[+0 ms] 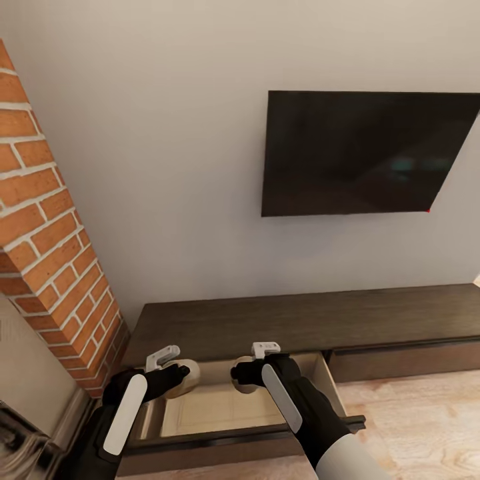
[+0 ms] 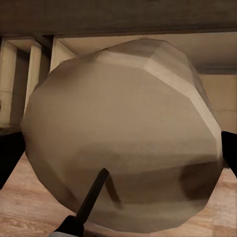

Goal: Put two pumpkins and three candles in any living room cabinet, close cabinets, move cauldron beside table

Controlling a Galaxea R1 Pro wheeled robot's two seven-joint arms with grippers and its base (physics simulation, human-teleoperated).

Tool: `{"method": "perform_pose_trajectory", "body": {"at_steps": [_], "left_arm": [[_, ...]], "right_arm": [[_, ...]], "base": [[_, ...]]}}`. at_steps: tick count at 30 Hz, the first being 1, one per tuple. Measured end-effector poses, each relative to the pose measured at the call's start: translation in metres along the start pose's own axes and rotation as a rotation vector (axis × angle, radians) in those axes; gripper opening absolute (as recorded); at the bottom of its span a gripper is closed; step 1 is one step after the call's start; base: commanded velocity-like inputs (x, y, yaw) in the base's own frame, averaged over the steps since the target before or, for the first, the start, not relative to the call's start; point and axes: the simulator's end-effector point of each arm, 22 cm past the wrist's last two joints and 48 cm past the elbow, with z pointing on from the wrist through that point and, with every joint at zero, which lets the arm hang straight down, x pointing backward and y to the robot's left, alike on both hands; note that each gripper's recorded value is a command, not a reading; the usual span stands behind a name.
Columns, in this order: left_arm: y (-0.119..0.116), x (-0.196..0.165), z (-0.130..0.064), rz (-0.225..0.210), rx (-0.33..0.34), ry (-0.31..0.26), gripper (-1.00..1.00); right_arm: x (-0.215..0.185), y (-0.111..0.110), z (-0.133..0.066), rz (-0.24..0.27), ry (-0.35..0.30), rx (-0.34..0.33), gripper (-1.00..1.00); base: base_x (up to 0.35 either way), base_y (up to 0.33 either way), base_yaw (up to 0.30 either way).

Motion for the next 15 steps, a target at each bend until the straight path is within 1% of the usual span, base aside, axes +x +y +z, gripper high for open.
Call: {"method": "perform_pose_trajectory", "body": {"at_steps": [3,10,15], "left_arm": [[-0.0006,0.0002,0.0,-0.001,0.001,0.0,-1.0],[-0.002,0.0005,0.0001,-0.006,0.008,0.002,-1.0],[-0.0019,0.0006,0.0001,-0.005,0.007,0.002,-1.0]], "right_arm": [[-0.0002,-0.0001,-0.0003,-0.001,-0.001,0.001,-1.0],[-0.0018,0.0008,-0.001,-0.002,-0.004,-0.002,-1.0],[-0.0063,0.0029,-0.0041,-0.004,-0.014,-0.007,-1.0]], "base": [[0.149,0.064,0.0],[0.042,0.023,0.0],[0.119,0.036,0.0]]}}
